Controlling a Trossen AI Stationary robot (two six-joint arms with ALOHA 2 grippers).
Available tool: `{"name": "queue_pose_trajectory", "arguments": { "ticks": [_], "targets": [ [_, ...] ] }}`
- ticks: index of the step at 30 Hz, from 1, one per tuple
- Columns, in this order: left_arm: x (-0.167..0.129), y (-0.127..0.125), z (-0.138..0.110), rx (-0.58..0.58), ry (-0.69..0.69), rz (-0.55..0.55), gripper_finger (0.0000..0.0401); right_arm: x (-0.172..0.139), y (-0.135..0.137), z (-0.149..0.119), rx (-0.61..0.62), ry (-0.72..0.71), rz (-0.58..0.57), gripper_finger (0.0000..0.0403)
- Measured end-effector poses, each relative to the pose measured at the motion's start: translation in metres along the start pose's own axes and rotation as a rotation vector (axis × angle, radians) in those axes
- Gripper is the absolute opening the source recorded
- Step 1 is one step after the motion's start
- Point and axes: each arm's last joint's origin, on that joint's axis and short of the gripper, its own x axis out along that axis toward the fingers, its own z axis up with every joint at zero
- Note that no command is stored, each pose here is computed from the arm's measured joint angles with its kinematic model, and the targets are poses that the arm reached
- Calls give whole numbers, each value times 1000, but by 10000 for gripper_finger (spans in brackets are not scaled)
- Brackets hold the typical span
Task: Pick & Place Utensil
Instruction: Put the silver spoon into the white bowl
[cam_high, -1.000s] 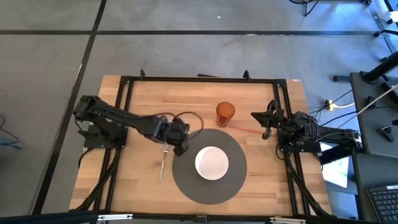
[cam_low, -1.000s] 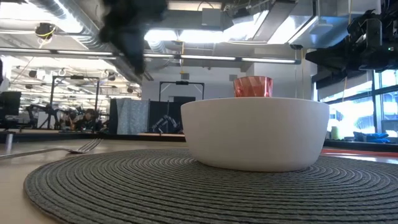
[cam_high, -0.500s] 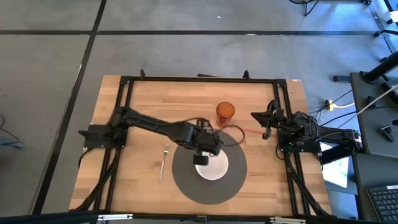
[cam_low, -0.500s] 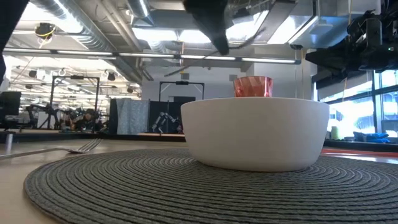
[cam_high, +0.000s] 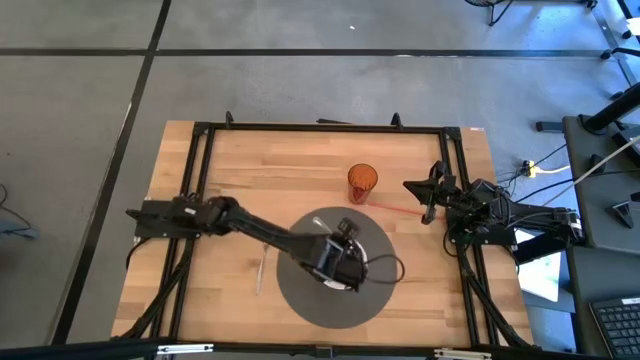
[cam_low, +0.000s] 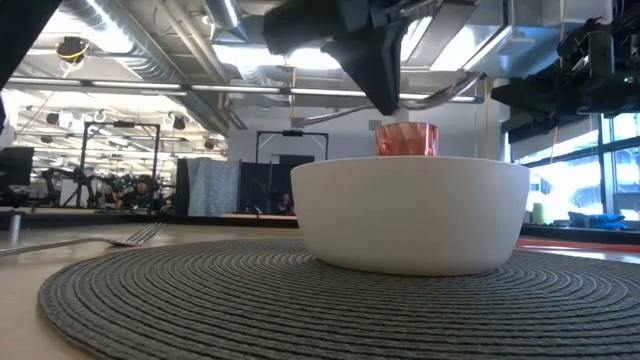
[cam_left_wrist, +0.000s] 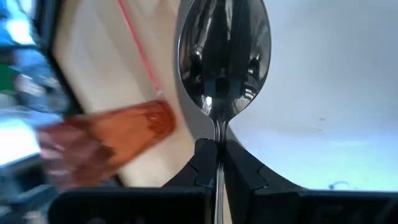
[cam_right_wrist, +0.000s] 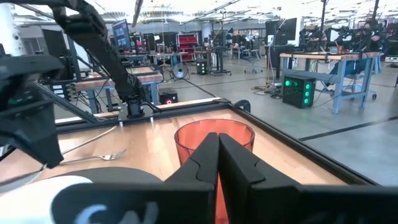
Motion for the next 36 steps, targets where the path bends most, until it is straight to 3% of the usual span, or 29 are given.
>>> {"name": "queue_pose_trajectory", "arguments": {
  "ticks": [4, 7, 19, 24, 28, 36],
  "targets": [
    [6, -10, 6, 142, 59, 104, 7, 0, 0, 0, -1, 2, 0, 11],
    [12, -15, 7, 226, 85, 105, 7, 0, 0, 0, -1, 4, -1, 11],
    [12, -36, 16, 292, 59, 62, 8, 0, 0, -1, -2, 14, -1, 11],
    [33, -58, 18, 448, 143, 42, 8, 0, 0, -1, 21, 13, -1, 11],
    [44, -64, 20, 503, 192, 86, 8, 0, 0, -1, 24, 13, 0, 11],
    [45, -66, 19, 509, 150, -20, 10, 0, 0, -1, 24, 13, 1, 11]
  ]
}}
